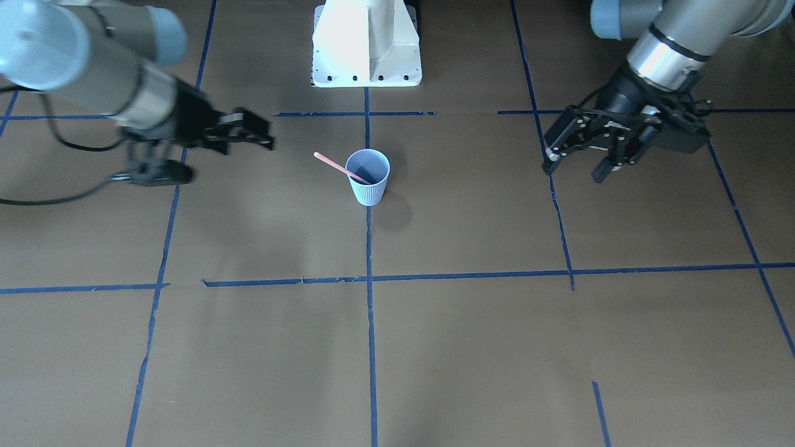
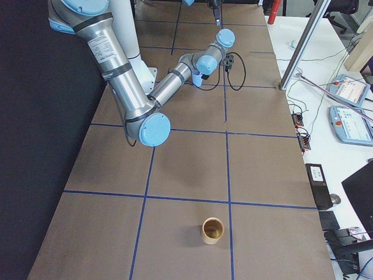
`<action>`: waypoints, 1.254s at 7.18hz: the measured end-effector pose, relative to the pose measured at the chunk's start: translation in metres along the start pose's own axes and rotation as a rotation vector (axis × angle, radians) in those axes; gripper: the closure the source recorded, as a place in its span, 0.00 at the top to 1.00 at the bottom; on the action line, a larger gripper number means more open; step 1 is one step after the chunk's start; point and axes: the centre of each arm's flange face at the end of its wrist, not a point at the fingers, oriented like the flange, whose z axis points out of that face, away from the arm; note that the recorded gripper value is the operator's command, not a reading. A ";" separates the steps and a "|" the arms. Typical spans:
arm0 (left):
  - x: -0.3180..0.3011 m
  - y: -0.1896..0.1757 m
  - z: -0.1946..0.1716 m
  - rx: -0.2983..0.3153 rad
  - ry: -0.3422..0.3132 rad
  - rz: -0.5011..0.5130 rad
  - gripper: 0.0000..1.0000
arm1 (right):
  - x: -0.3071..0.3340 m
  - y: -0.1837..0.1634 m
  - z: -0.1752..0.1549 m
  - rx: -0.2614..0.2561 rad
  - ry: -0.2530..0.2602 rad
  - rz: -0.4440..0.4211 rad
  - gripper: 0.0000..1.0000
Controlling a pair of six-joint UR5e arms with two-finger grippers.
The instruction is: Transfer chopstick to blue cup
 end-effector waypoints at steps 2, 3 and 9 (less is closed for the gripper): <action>-0.088 -0.004 -0.025 -0.051 -0.034 0.101 0.99 | 0.153 -0.039 -0.047 0.135 0.118 -0.091 1.00; -0.136 -0.007 -0.035 -0.068 -0.054 0.148 1.00 | 0.239 -0.062 -0.073 0.166 0.193 -0.193 1.00; -0.357 -0.049 -0.097 -0.220 -0.290 0.419 1.00 | 0.433 -0.088 -0.170 0.252 0.376 -0.340 1.00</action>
